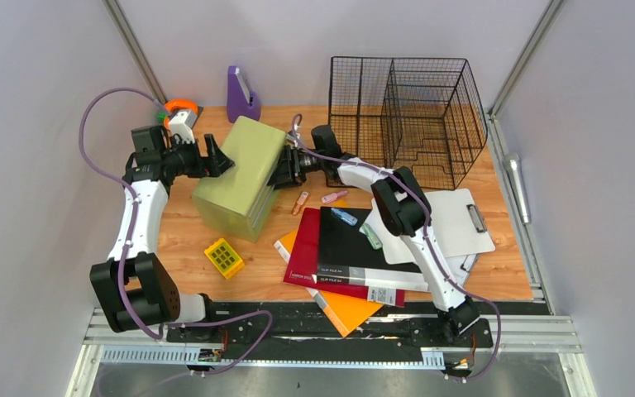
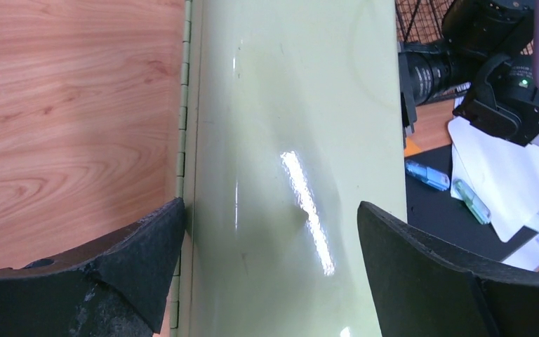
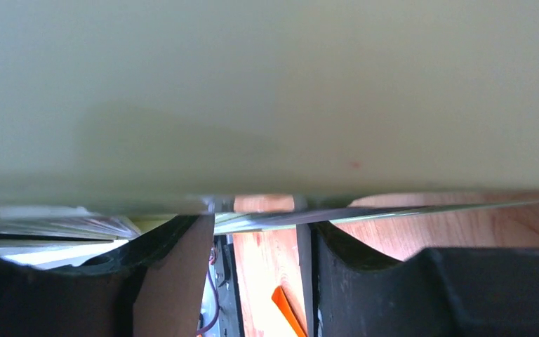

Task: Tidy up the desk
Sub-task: Open the drawer in the storage box.

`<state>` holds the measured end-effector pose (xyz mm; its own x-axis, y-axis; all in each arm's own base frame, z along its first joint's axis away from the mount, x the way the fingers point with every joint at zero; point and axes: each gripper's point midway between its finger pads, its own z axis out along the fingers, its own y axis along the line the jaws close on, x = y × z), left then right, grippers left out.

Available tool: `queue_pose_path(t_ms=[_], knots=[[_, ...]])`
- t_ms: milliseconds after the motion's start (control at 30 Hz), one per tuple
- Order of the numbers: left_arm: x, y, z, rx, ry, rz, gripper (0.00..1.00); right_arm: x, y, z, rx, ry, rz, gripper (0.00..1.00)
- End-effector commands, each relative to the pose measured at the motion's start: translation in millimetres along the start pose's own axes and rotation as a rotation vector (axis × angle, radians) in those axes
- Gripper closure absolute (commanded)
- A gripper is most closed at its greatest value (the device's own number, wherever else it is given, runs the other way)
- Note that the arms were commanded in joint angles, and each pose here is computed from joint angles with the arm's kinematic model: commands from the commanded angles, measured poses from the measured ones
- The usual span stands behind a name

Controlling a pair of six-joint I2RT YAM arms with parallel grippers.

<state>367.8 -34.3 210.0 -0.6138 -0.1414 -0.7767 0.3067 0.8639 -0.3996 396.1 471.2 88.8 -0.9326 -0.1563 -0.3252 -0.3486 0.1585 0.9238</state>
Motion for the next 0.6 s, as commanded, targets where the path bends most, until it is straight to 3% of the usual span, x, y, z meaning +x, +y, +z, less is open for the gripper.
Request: queue_pose_path(t_ms=[0,167,567], knots=[[76,-47,-12,0.186,0.273,-0.232,0.04,-8,26,13,-0.07,-0.019,-0.046,0.54],[78,-49,-16,0.18,0.265,-0.218,0.04,0,27,20,-0.091,-0.002,-0.026,0.61],[69,-34,-15,0.083,0.243,-0.195,0.04,5,28,6,-0.094,-0.001,-0.026,0.97]])
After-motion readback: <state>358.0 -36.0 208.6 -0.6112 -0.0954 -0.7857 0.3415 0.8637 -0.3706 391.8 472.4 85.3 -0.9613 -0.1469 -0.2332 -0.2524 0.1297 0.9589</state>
